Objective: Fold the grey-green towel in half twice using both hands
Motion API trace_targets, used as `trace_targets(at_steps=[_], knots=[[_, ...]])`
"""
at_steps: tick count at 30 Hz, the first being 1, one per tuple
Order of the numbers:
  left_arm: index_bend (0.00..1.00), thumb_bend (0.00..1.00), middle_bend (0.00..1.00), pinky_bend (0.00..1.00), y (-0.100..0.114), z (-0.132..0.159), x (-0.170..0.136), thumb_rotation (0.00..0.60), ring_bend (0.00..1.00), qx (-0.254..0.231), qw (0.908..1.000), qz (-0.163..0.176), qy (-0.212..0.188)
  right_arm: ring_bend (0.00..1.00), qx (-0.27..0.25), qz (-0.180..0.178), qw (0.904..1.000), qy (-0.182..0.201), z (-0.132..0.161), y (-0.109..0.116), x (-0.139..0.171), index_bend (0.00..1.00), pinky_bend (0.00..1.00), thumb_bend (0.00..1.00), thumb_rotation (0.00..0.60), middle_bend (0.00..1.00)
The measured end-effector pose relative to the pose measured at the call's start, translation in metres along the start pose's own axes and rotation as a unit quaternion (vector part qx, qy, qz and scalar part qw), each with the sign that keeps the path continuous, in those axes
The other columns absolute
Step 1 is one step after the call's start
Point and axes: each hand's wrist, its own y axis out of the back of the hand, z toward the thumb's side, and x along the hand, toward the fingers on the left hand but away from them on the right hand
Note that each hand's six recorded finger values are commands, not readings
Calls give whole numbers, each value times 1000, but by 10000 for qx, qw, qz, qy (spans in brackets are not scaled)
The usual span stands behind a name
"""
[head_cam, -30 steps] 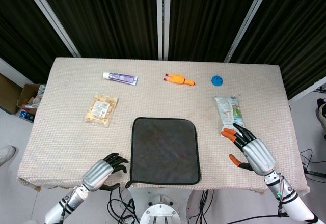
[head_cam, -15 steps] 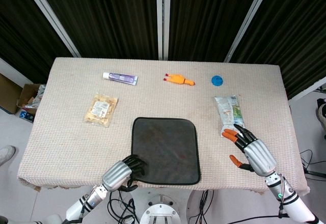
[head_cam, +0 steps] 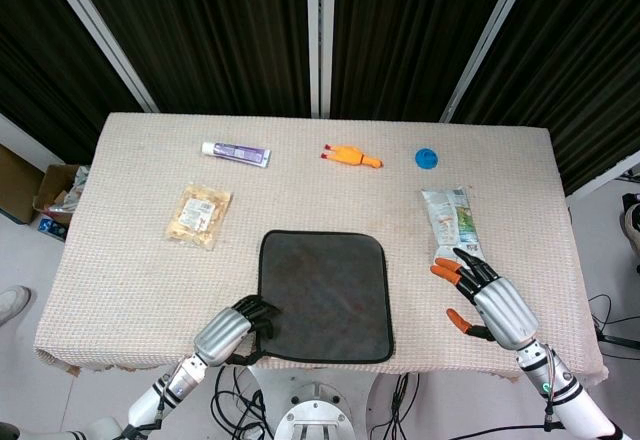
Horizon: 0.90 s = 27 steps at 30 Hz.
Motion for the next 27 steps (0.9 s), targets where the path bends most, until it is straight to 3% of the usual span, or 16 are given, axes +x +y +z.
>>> trace_targets(at_steps=[6,10,17,23,27], knots=[[547,325,227,145,-3,1,3,600,201,-149,9998,-86,-59,16,10,15,10000,16,1,0,0,191,175,291,600,161],[618,383,248,146,-3,1,5,600,201,-309,9995,-57,-81,16,28,110,9999,50,3,-4,1,226,175,345,600,161],[665,416,260,145,0,0,7,600,201,-439,9990,9,-81,15,270,700,9969,251,12,-30,3,313,165,351,600,163],[666,416,260,146,3,-2,8,600,201,-665,9978,61,-9,15,495,1209,9882,795,31,-63,3,404,123,178,600,181],[673,418,260,146,4,-3,9,600,201,-811,9967,67,49,16,662,1257,9843,1047,35,-77,4,446,107,159,600,188]])
